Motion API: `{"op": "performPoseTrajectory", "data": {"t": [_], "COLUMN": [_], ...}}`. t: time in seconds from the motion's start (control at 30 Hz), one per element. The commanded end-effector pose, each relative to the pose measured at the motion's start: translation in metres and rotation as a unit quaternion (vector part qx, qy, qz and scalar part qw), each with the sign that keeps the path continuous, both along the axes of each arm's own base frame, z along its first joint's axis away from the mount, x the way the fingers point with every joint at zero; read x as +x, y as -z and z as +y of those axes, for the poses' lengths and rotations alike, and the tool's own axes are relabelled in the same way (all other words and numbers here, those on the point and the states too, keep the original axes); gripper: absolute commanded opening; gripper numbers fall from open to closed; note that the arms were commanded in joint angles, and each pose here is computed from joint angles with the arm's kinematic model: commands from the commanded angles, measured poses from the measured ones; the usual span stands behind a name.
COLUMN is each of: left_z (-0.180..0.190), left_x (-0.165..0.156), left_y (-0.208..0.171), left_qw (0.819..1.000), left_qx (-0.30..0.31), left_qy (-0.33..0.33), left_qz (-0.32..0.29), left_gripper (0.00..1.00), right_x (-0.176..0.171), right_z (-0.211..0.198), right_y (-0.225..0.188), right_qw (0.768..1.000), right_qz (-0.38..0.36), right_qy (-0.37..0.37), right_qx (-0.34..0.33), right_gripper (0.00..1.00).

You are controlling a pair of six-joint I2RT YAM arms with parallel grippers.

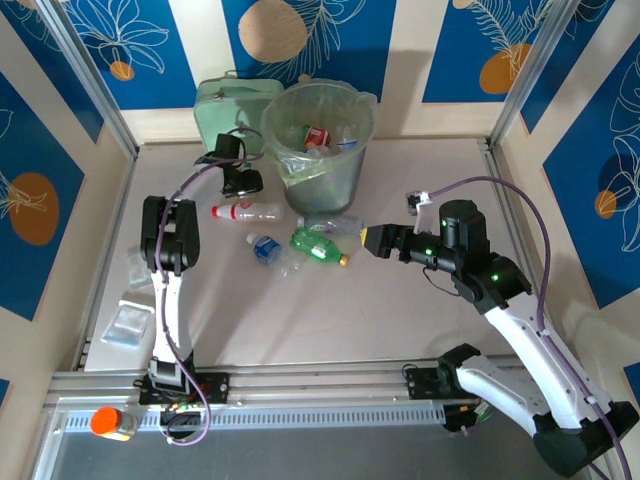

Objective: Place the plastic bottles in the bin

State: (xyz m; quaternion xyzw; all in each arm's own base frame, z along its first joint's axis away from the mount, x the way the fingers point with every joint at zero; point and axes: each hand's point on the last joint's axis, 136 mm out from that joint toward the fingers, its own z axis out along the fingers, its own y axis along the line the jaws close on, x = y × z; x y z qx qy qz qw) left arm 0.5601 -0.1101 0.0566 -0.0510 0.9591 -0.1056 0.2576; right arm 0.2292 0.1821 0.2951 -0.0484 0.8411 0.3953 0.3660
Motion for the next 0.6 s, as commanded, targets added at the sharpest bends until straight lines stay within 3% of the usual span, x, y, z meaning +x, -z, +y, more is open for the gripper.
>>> {"op": "performPoseTrajectory", "data": {"t": [0.0,0.23,0.37,0.57], "left_z": [0.002,0.014,0.015,-0.028], "left_x": [-0.003,-0.028,-0.062,-0.137], "left_y": [-0.063,-0.134,-0.183,-0.258], "left_qw": [0.998,0.991,0.982,0.957], "left_qx": [0.013,0.004,-0.024,-0.101], "left_qy": [0.006,-0.035,-0.048,0.035], "left_qz": [-0.057,-0.129,-0.179,-0.269], "left_gripper": [0.57,0.57,0.55,0.55], "right_x": [-0.01,-0.025,-0.037,-0.054], "right_z": [-0.003,-0.015,-0.019,-0.011], "right_y": [-0.022,-0.036,-0.041,-0.048], "right_qw": [1.0,0.999,0.999,0.997], "right_qz": [-0.017,-0.035,-0.043,-0.052], "right_qy": [-0.003,0.009,0.009,-0.025], "right_qx": [0.018,0.02,0.031,0.043], "right_gripper": [0.81,0.81,0.81,0.81]}}
